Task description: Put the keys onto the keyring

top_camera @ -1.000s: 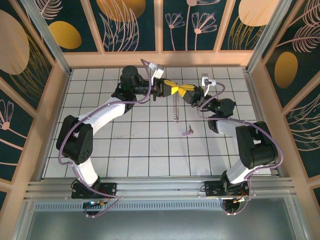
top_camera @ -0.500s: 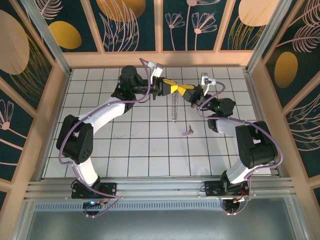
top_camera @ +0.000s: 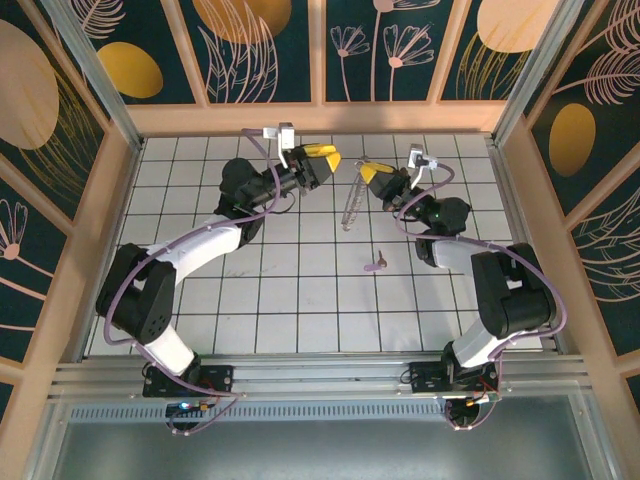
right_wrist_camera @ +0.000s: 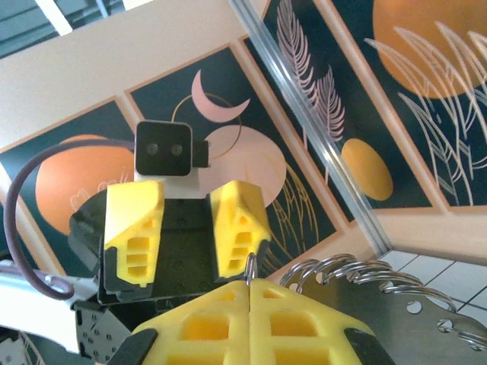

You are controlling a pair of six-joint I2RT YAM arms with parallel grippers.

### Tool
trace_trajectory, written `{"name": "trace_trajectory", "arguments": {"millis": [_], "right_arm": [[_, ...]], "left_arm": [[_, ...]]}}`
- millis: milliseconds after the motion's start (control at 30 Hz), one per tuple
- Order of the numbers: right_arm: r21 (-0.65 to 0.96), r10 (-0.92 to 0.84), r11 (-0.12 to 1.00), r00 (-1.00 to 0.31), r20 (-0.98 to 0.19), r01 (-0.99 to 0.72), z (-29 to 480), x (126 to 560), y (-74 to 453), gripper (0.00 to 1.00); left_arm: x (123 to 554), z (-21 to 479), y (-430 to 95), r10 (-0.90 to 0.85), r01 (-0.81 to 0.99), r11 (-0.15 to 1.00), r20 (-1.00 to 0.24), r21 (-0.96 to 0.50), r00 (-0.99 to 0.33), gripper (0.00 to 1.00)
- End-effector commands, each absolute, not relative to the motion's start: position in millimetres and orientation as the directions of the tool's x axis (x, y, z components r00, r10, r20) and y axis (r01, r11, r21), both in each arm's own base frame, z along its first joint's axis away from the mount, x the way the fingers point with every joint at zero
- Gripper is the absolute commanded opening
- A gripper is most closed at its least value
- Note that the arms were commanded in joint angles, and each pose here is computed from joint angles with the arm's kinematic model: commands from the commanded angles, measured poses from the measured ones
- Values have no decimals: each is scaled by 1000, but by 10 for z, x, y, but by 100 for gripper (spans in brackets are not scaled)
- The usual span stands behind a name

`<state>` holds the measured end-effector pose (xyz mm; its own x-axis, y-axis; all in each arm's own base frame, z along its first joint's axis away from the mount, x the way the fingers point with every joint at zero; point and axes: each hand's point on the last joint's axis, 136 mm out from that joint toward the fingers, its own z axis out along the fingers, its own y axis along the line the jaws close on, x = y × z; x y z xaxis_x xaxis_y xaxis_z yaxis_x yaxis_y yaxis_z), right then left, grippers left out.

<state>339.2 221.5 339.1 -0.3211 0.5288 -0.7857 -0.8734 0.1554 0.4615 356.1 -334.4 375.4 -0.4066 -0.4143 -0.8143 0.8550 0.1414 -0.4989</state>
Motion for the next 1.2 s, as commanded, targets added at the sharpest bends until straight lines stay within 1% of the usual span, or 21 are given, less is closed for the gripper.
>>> {"name": "trace_trajectory", "arguments": {"millis": [0,167,367,600,1167], "right_arm": [[344,613,154,-184,-768,-926,3796,3179,2125,0],[331,624,135,-179,-760,-934,3873,3129,2203,0],[329,640,128,-176,-748,-936,3933,3109,2231,0],[338,662,139,-167,-731,-931,3959,3111,2202,0],[340,652,114,-188,-734,-933,3945,3067,2266,0]], "left_arm": [[3489,3907,-3323,-477,862,65,-775,-503,-416,39],[3431,3862,-3426,-470,858,20,-763,-512,-444,36],[3418,3760,-3516,-466,845,-9,-745,-535,-477,35],[3398,3716,-3517,-486,836,-16,-726,-549,-486,35],[3420,3680,-3645,-475,830,-38,-720,-557,-505,35]]}}
